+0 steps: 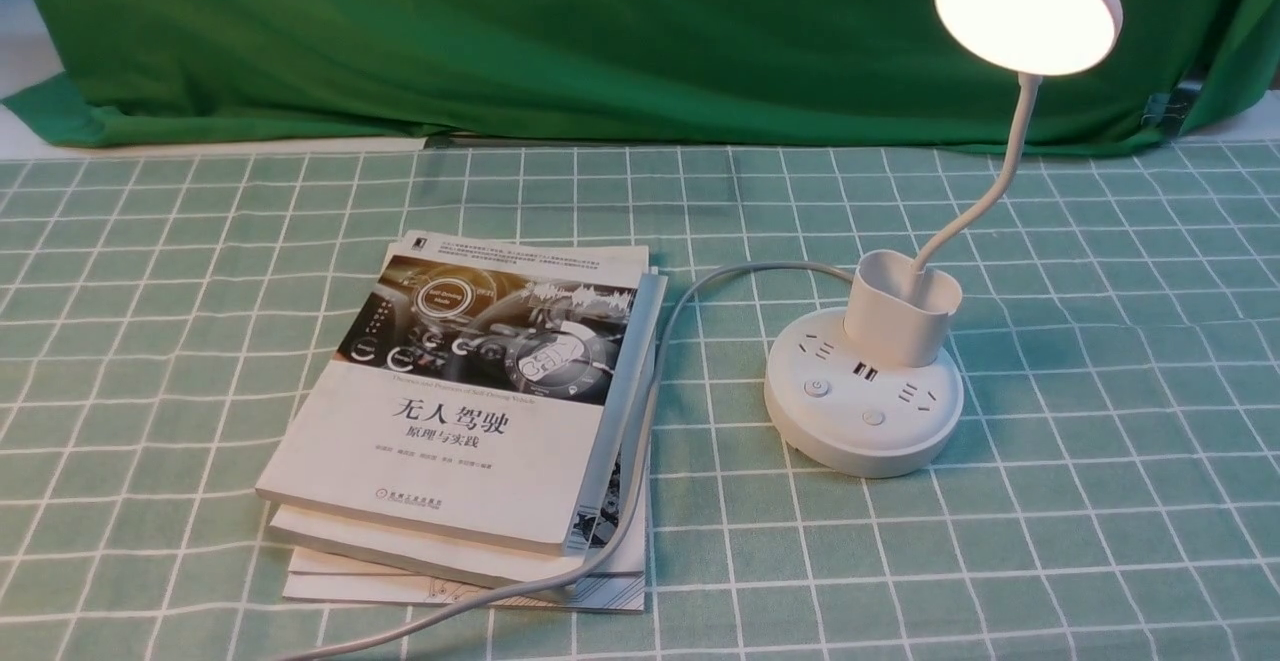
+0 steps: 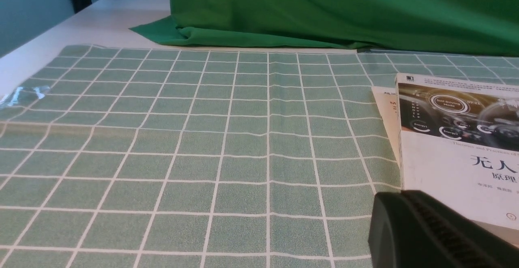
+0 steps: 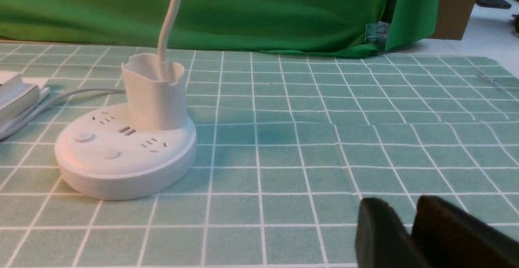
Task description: Turn on the table lamp.
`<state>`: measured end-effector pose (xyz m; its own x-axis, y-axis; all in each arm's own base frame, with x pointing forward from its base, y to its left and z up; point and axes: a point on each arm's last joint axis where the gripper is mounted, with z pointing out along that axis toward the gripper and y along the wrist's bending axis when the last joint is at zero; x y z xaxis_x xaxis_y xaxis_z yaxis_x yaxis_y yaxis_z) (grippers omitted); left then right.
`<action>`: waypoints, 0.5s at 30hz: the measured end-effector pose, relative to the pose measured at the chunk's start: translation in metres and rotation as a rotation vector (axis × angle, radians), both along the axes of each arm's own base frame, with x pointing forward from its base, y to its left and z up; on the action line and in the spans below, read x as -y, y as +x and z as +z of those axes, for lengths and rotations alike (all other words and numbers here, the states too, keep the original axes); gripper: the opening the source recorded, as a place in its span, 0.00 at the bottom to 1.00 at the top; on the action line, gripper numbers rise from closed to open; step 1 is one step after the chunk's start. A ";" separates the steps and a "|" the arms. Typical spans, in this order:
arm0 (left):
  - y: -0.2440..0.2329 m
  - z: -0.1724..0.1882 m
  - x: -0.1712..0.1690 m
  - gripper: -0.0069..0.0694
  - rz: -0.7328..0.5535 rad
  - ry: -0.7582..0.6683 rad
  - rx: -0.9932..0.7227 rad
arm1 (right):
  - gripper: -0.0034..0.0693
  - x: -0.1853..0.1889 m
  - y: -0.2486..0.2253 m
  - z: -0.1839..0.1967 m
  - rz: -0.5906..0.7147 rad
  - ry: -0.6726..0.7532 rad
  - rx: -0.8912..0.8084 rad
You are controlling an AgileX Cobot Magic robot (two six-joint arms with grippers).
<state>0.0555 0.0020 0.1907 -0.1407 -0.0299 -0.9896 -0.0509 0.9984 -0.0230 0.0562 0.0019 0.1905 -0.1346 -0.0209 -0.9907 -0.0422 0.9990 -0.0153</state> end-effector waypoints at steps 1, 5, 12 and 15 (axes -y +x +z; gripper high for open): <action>0.000 0.000 0.000 0.12 0.000 0.000 0.000 | 0.31 0.000 0.000 0.000 0.000 0.000 0.000; 0.000 0.000 0.000 0.12 0.000 0.000 0.000 | 0.33 0.000 0.000 0.000 0.000 0.001 0.000; 0.000 0.000 0.000 0.12 0.000 0.000 0.000 | 0.35 0.000 0.000 0.000 0.000 0.001 0.000; 0.000 0.000 0.000 0.12 0.000 0.000 0.000 | 0.37 0.000 0.000 0.000 0.000 0.001 0.000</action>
<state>0.0555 0.0020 0.1907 -0.1407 -0.0297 -0.9896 -0.0509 0.9984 -0.0228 0.0562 0.0019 0.1905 -0.1346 -0.0201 -0.9907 -0.0422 0.9990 -0.0145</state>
